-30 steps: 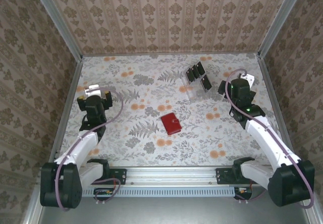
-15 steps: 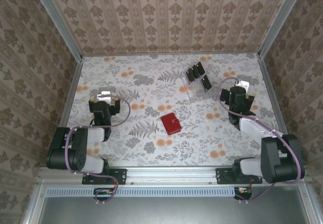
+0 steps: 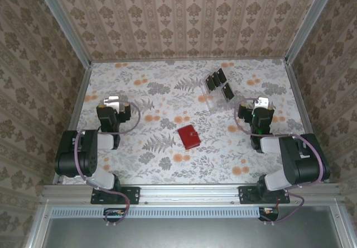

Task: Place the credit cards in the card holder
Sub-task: Reset both arms

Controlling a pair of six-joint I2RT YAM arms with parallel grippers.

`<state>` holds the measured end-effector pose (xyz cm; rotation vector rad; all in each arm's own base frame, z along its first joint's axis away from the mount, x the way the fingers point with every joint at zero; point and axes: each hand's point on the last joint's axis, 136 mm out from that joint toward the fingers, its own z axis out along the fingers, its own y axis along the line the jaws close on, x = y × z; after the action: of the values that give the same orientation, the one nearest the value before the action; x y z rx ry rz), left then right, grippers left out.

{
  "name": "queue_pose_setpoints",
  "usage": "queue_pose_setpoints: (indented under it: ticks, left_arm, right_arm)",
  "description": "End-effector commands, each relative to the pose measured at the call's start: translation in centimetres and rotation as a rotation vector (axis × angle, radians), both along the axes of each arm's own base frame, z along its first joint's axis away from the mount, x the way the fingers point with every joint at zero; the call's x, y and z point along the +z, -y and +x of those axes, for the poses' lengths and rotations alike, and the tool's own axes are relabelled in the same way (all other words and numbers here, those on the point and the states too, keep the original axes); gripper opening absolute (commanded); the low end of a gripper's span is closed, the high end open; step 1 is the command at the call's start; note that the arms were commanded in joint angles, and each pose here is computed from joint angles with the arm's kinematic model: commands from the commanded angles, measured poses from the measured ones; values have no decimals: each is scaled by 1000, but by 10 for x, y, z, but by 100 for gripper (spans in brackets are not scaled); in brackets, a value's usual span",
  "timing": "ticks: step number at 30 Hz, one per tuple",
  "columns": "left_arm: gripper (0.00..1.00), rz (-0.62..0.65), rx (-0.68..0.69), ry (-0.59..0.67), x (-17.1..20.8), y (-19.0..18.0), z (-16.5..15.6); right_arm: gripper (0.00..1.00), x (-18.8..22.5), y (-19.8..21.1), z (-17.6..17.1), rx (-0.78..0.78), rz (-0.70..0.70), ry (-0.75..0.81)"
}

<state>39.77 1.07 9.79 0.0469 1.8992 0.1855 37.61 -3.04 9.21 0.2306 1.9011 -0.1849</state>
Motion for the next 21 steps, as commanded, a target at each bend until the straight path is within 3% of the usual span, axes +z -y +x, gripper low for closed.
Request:
queue_pose_setpoints:
  ticks: [1,5,21]
  left_arm:
    - [100,-48,-28,-22,-4,6,2]
    - [100,-50,-29,-20,-3,6,2]
    - [100,-38,-25,-17,-3,7,2]
  right_arm:
    - [100,13,-7,7,52,-2,96]
    - [100,5,-8,21,75,23,-2]
    - [100,8,-10,19,60,-14,11]
